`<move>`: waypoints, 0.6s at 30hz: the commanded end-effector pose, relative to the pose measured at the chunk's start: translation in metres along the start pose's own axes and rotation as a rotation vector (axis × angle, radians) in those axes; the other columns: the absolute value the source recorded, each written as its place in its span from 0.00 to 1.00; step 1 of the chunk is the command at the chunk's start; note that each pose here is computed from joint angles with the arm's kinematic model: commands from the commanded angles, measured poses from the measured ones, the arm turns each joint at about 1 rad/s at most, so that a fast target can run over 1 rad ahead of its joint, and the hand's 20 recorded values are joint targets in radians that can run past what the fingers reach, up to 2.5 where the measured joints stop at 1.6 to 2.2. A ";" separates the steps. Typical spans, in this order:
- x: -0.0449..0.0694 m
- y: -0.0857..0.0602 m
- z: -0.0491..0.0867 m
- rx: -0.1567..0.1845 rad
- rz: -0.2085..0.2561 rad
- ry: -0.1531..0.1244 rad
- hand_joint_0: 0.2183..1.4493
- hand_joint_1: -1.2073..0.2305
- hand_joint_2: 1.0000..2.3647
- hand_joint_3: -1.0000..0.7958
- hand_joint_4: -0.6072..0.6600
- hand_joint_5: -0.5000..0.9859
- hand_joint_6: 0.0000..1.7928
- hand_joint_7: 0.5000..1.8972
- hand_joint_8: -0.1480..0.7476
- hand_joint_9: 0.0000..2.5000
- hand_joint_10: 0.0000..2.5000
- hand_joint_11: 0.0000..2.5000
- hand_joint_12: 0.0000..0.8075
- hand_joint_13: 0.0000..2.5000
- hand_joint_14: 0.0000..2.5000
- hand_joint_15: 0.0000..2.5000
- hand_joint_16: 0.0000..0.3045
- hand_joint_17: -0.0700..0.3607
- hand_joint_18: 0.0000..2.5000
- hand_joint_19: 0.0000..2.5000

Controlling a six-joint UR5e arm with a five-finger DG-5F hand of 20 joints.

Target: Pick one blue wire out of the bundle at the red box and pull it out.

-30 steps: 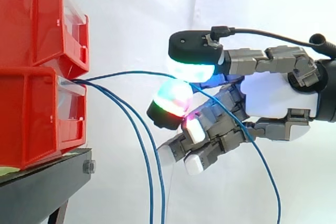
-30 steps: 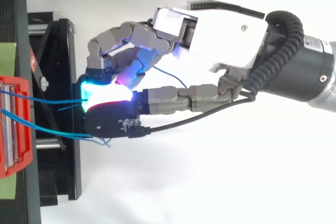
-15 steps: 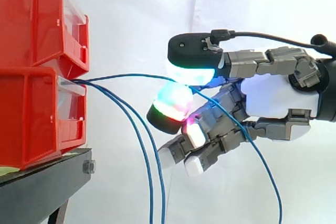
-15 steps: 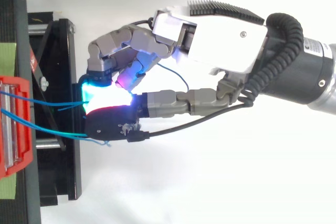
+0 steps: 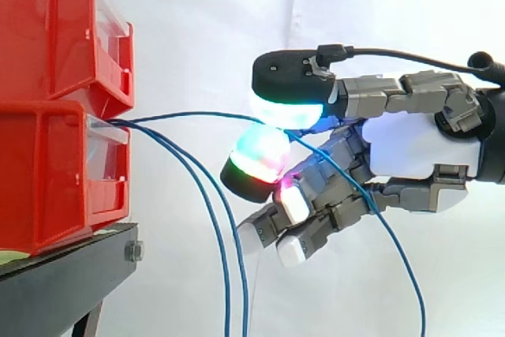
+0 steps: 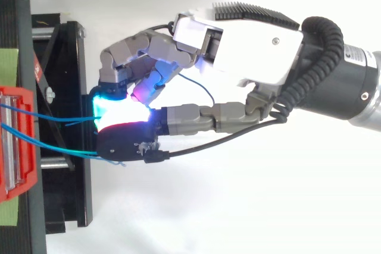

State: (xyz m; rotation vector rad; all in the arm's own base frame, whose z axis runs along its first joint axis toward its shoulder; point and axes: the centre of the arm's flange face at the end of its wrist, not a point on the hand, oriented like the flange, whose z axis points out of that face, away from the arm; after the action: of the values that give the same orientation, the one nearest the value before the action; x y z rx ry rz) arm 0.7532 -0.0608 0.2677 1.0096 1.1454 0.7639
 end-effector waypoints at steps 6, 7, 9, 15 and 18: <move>0.000 0.000 0.000 0.001 0.000 0.000 0.31 0.32 0.01 0.50 0.67 0.23 0.50 0.53 0.61 0.37 0.01 0.30 0.58 0.25 0.00 0.13 0.20 0.48 0.27 0.14; 0.000 0.000 0.000 0.001 0.000 0.000 0.31 0.32 0.01 0.50 0.67 0.23 0.50 0.53 0.61 0.37 0.01 0.30 0.58 0.25 0.00 0.13 0.20 0.48 0.27 0.14; 0.000 0.000 0.000 0.001 0.000 0.000 0.31 0.32 0.01 0.50 0.67 0.23 0.50 0.53 0.61 0.37 0.01 0.30 0.58 0.26 0.00 0.13 0.20 0.48 0.27 0.14; 0.000 0.000 0.000 0.000 0.000 0.000 0.31 0.32 0.01 0.50 0.66 0.23 0.50 0.52 0.61 0.37 0.01 0.30 0.57 0.26 0.00 0.13 0.20 0.48 0.27 0.14; 0.000 0.000 0.000 0.001 0.000 0.000 0.31 0.32 0.01 0.50 0.66 0.23 0.50 0.52 0.61 0.37 0.01 0.30 0.57 0.26 0.00 0.13 0.20 0.48 0.27 0.14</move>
State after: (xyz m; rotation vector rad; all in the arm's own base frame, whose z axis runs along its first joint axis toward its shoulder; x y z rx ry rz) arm 0.7530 -0.0607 0.2673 1.0100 1.1459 0.7632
